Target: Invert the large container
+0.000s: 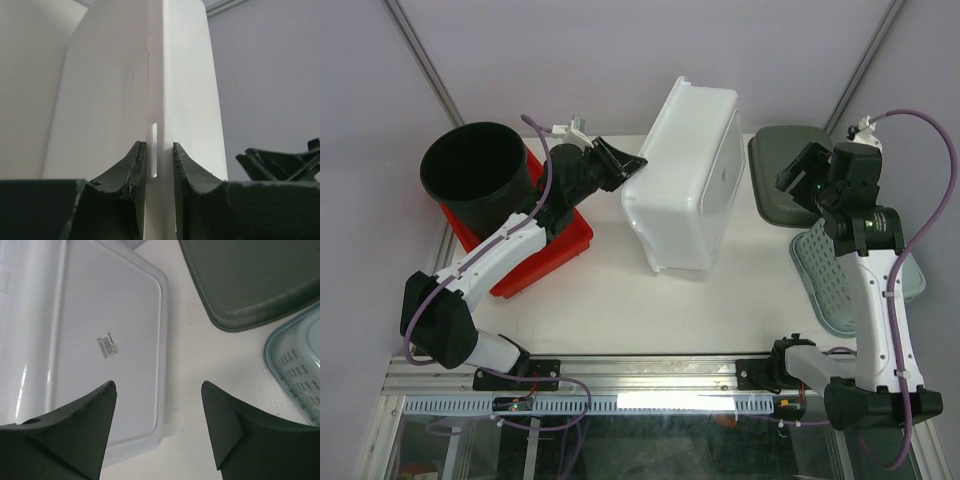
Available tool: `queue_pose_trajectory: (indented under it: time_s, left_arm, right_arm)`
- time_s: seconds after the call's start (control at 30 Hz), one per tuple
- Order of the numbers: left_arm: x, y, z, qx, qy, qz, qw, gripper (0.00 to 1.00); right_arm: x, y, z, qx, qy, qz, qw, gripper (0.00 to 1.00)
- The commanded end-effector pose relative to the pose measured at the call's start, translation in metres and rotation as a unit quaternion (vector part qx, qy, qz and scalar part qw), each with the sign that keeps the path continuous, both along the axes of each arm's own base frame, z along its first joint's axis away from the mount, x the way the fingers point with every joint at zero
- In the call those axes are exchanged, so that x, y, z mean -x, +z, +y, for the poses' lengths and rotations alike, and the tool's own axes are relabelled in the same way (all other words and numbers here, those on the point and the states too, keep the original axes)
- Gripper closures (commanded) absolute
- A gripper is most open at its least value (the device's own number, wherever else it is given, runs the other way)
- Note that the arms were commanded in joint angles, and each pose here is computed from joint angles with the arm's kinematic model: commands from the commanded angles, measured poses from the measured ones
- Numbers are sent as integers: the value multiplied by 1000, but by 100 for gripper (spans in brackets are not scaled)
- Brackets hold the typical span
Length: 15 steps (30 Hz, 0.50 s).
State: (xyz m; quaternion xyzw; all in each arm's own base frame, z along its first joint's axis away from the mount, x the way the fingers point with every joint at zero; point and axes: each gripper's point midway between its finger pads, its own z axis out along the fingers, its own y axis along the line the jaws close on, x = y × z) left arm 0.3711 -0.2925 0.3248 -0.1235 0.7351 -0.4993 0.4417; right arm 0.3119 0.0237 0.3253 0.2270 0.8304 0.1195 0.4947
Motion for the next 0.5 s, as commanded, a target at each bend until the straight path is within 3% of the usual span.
queue_pose_trajectory:
  time_s: [0.0, 0.2, 0.47]
  left_arm:
    - [0, 61, -14, 145, 10, 5, 989, 100]
    - [-28, 30, -4, 122, 79, 25, 989, 100]
    - [-27, -48, 4, 60, 100, 77, 990, 100]
  right_arm:
    - [29, 12, -34, 61, -60, 9, 996, 28]
    - [41, 28, -37, 64, -64, -10, 996, 28]
    - [45, 17, -41, 72, -72, 2, 995, 28]
